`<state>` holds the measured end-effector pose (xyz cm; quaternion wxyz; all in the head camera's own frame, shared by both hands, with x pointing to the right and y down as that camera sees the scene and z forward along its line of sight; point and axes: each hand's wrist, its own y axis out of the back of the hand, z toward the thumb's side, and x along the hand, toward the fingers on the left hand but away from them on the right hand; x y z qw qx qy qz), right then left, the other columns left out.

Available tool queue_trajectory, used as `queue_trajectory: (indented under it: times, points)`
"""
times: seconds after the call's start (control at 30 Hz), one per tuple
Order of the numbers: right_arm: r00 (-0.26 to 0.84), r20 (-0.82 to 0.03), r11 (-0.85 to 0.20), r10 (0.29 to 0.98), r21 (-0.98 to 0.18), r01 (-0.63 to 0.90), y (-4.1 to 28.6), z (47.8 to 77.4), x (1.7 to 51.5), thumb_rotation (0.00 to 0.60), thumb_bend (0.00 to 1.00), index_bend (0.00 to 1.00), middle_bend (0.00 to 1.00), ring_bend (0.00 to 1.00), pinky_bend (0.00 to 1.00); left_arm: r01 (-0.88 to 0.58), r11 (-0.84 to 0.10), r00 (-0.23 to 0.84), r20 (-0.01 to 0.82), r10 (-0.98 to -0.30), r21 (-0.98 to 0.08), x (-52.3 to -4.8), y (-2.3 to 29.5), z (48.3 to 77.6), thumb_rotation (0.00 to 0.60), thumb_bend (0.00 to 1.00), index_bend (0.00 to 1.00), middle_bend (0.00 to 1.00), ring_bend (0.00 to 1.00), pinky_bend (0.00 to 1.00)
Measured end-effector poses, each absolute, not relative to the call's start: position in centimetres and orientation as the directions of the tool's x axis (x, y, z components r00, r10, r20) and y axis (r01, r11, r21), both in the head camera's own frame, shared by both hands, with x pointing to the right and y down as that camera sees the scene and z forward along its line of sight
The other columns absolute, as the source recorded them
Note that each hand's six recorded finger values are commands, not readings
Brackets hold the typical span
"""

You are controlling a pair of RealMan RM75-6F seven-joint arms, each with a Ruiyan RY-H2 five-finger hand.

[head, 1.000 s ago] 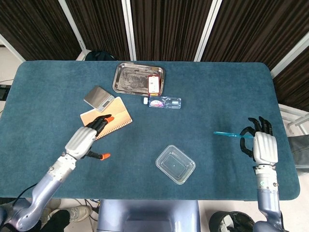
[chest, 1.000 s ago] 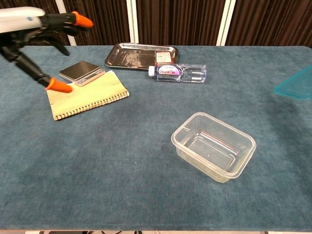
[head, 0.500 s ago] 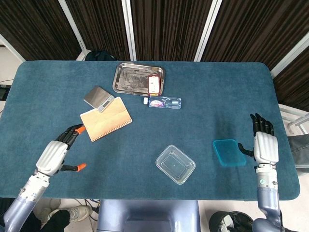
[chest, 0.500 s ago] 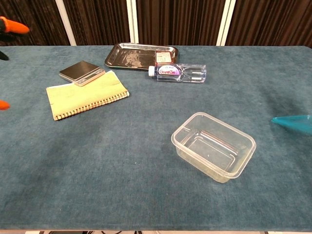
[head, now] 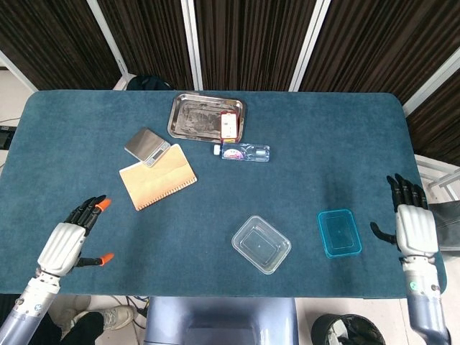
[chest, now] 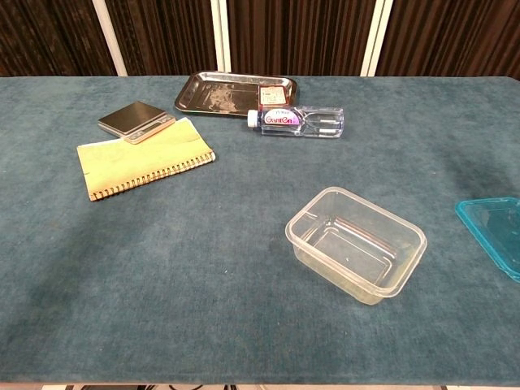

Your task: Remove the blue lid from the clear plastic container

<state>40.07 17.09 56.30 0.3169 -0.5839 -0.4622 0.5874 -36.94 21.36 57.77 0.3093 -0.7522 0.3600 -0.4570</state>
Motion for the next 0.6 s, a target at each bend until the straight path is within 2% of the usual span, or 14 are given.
queue_trajectory:
  times: [0.23, 0.47, 0.6]
  points:
    - [-0.047, -0.398, -0.389, 0.916, -0.91, 0.142, 20.6, 53.8, 41.6, 0.6, 0.25, 0.0, 0.0, 0.0, 0.0, -0.114, -0.502, 0.318, 0.447, -0.836, -0.857, -38.5, 23.6, 57.1, 0.6, 0.02, 0.0, 0.0, 0.0, 0.0]
    - [-0.01, -0.391, -0.391, 0.92, -0.92, -0.003, 23.8, 52.0, 43.8, 0.6, 0.24, 0.0, 0.0, 0.0, 0.0, -0.034, -0.444, 0.305, 0.414, -0.858, -0.895, -40.4, 23.9, 56.7, 0.6, 0.0, 0.0, 0.0, 0.0, 0.0]
    - [-0.011, -0.362, -0.363, 0.932, -0.932, -0.019, 24.1, 51.4, 43.9, 0.6, 0.24, 0.0, 0.0, 0.0, 0.0, -0.023, -0.437, 0.28, 0.414, -0.866, -0.899, -41.0, 23.9, 56.7, 0.6, 0.0, 0.0, 0.0, 0.0, 0.0]
